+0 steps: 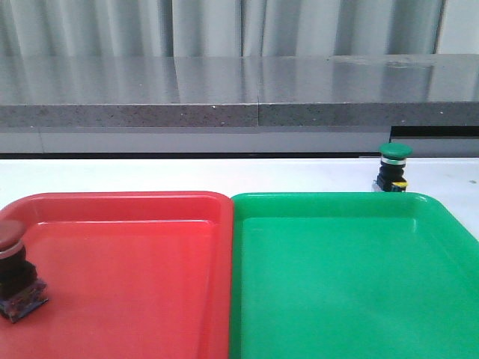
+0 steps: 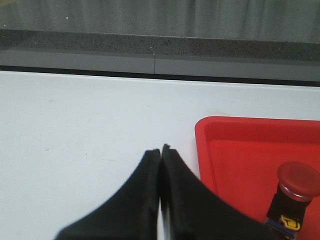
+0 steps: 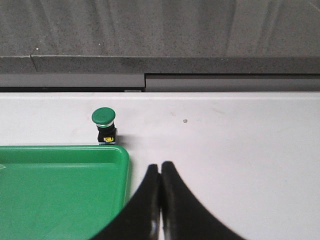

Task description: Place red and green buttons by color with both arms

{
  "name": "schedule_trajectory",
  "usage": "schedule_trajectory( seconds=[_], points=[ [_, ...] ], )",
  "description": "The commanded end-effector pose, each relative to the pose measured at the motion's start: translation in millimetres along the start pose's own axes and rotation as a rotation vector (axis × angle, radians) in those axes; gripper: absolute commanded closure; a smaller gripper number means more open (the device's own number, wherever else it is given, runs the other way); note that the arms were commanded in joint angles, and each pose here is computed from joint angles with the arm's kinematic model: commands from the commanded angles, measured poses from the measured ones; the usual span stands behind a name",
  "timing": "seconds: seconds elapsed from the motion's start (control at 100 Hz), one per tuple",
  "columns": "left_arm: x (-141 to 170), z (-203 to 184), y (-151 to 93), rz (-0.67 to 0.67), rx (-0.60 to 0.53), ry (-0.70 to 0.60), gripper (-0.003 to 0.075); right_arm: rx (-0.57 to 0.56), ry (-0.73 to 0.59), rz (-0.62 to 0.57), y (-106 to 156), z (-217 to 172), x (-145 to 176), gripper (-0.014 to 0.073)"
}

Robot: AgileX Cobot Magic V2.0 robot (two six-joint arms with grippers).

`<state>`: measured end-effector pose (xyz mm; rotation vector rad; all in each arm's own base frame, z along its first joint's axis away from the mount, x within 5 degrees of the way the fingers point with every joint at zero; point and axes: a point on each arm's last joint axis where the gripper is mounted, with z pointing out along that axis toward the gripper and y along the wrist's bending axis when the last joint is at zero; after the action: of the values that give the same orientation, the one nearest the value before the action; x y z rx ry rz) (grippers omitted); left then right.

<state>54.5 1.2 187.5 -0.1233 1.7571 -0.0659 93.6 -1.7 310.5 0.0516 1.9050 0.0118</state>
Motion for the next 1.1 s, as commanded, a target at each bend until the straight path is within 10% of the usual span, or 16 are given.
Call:
schedule_trajectory(
  seconds=[0.0, 0.38, 0.71, 1.09],
  points=[
    [-3, -1, -1, -0.007, 0.014, -0.084, 0.0741, 0.002, -0.039, -0.004, 1, 12, -25, 0.065],
    [-3, -1, -1, -0.007, 0.014, -0.084, 0.0741, -0.015, 0.173, 0.066, 4, 78, -40, 0.0582],
    [-3, -1, -1, -0.007, 0.014, -0.084, 0.0741, -0.059, 0.294, 0.077, 19, 134, -52, -0.0003],
    [-3, -1, -1, -0.007, 0.014, -0.084, 0.0741, -0.026, 0.385, 0.143, 37, 203, -70, -0.0022]
  ],
)
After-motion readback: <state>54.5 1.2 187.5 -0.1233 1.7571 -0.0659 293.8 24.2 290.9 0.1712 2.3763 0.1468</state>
